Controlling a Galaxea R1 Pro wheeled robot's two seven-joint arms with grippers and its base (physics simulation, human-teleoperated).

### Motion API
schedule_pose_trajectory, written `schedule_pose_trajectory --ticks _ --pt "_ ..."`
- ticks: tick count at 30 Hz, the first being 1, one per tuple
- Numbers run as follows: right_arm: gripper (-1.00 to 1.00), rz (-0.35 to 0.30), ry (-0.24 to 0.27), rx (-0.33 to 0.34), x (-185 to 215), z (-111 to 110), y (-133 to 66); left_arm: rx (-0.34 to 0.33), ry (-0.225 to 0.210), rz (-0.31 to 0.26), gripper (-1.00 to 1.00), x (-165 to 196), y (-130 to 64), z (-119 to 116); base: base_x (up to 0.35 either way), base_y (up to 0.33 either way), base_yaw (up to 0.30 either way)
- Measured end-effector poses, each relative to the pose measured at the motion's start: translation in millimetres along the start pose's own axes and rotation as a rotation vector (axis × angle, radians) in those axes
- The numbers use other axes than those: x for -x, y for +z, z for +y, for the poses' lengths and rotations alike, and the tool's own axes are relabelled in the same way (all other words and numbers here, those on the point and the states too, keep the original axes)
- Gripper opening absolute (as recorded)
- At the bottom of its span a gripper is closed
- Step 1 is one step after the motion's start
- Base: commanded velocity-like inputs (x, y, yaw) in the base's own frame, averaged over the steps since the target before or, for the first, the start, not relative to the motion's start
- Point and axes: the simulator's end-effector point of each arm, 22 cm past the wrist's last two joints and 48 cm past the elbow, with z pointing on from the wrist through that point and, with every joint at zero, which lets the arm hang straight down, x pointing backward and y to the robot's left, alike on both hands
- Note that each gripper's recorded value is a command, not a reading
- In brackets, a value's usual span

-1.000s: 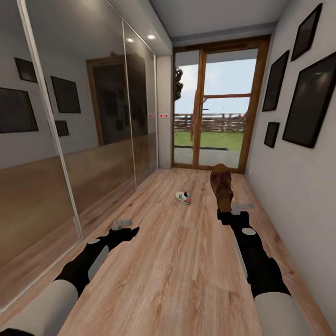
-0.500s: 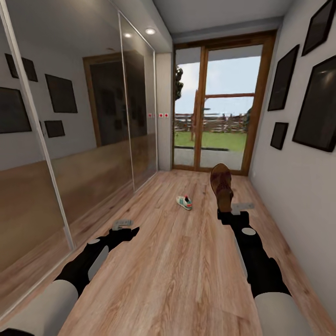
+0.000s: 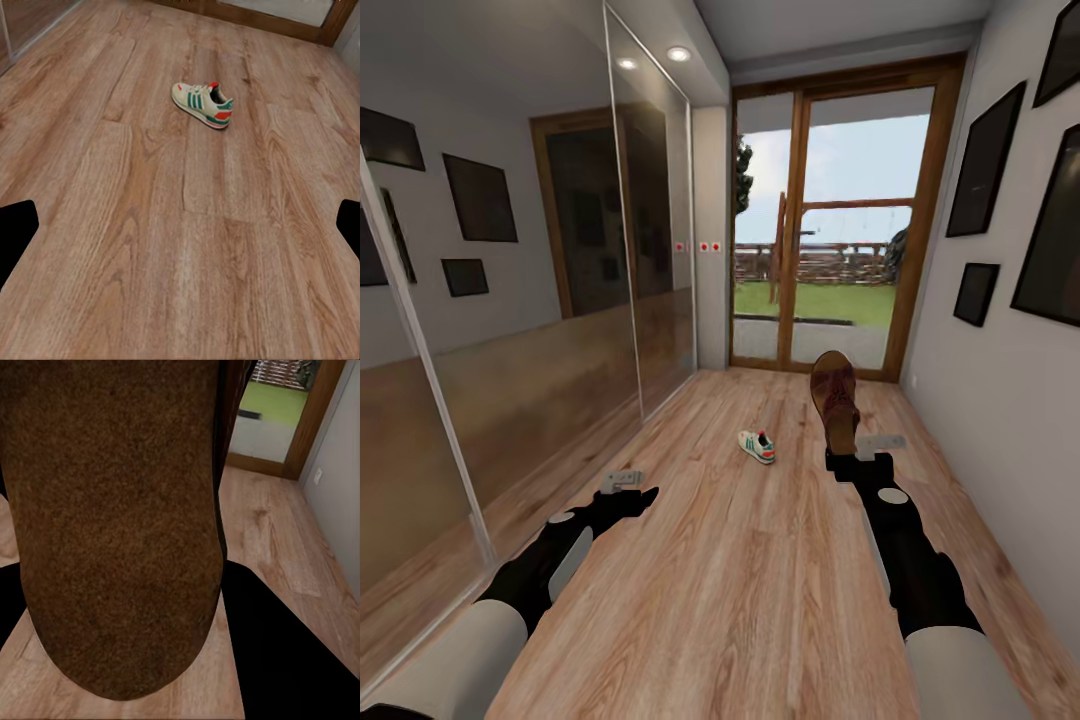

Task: Pick up the two gym shoes and the two sandals from the corridor floor and place them onto the hallstand (shoe rack) in the corridor, making sure they are on the rack and not on the floor. Arrange them so the two gym shoes are next to each other and the two sandals are next to each other.

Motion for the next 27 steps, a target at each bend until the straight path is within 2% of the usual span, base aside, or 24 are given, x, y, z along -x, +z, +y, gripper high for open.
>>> schedule_pose_trajectory --ticks 27 --pt "-1.0 0.002 0.0 0.002 -1.0 0.5 0.2 -0.001 0.0 0.0 1.0 -0.2 0.0 -0.2 0.349 -0.078 0.0"
